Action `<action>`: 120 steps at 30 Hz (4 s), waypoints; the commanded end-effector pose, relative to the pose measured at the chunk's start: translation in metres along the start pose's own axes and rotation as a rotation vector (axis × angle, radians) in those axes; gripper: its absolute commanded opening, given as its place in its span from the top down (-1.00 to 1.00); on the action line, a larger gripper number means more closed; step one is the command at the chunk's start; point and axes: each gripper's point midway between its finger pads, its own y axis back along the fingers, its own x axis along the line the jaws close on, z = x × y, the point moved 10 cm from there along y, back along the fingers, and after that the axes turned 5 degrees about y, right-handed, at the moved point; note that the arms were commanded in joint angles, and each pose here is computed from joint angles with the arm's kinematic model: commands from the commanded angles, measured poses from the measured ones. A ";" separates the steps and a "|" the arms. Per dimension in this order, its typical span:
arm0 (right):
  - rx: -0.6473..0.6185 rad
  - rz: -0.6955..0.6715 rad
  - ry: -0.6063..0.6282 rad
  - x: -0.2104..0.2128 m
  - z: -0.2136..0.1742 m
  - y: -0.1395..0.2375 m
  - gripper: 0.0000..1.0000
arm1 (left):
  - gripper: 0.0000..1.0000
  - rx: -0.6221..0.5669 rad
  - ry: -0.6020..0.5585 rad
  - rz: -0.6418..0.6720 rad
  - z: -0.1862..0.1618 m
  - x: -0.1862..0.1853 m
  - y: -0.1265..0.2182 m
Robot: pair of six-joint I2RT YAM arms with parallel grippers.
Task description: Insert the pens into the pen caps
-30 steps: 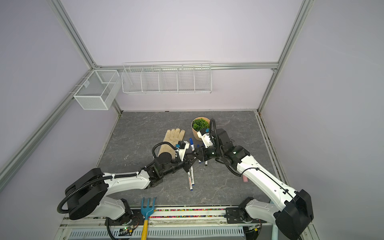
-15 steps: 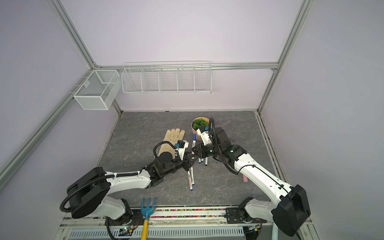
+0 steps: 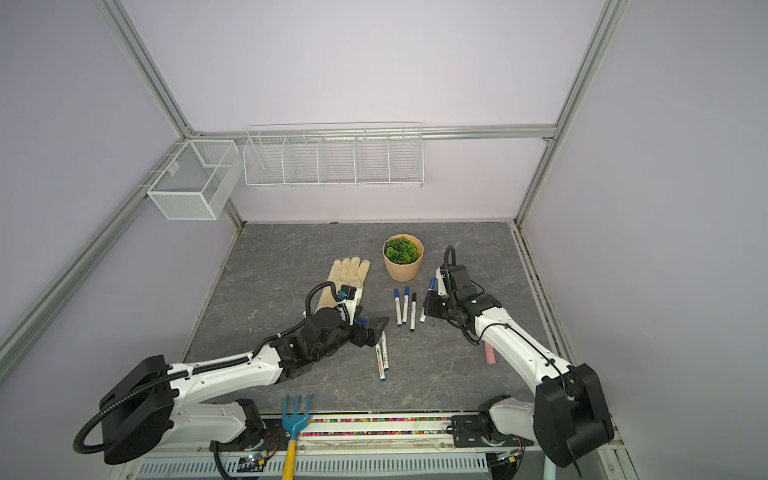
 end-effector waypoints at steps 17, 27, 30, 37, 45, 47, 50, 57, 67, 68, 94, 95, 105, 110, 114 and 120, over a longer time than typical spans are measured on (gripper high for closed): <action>0.154 0.014 0.021 0.004 0.012 -0.058 0.22 | -0.99 -0.013 0.087 0.326 -0.015 0.034 0.011; 0.254 0.084 0.385 0.065 -0.041 -0.034 0.21 | -0.99 -0.035 0.148 0.471 -0.019 0.044 0.002; 0.315 0.094 0.508 0.082 -0.058 -0.043 0.22 | -0.99 -0.044 0.162 0.520 -0.018 0.047 0.002; 0.443 0.068 0.602 0.102 -0.070 -0.070 0.21 | -0.99 -0.049 0.172 0.549 -0.017 0.048 0.005; 0.513 -0.062 0.600 0.100 -0.073 -0.098 0.22 | -0.99 -0.053 0.174 0.555 -0.017 0.050 0.011; 0.509 -0.113 0.599 0.097 -0.072 -0.102 0.24 | -0.99 -0.054 0.175 0.549 -0.017 0.050 0.011; 0.505 -0.171 0.599 0.094 -0.073 -0.106 0.29 | -0.99 -0.050 0.169 0.536 -0.016 0.048 0.011; 0.484 -0.170 0.590 0.094 -0.072 -0.104 0.63 | -0.99 0.000 0.141 0.472 -0.015 0.041 0.006; 0.225 0.023 0.531 0.116 -0.038 -0.052 0.87 | -0.99 0.075 0.102 0.331 -0.019 0.030 -0.004; 0.195 0.047 0.507 0.116 -0.034 -0.046 0.87 | -0.99 0.092 0.075 0.283 -0.019 0.026 -0.007; -0.120 0.313 0.257 0.088 -0.011 0.003 0.87 | -0.83 0.165 -0.057 -0.192 0.000 -0.029 -0.029; -0.126 0.318 0.257 0.088 -0.011 0.004 0.87 | -0.82 0.172 -0.059 -0.196 0.000 -0.030 -0.031; -0.197 0.376 0.224 0.086 -0.007 0.019 0.87 | -0.26 0.240 -0.074 -0.169 -0.006 -0.033 -0.052; -0.220 0.390 0.203 0.081 -0.006 0.026 0.87 | 0.23 0.240 -0.073 -0.144 -0.009 -0.029 -0.053; -0.205 0.379 0.198 0.077 -0.009 0.023 0.88 | 0.74 0.225 -0.069 -0.140 -0.007 -0.028 -0.049; -0.135 0.347 0.238 0.076 -0.014 0.010 0.79 | 1.00 0.156 -0.005 -0.028 -0.005 -0.016 -0.041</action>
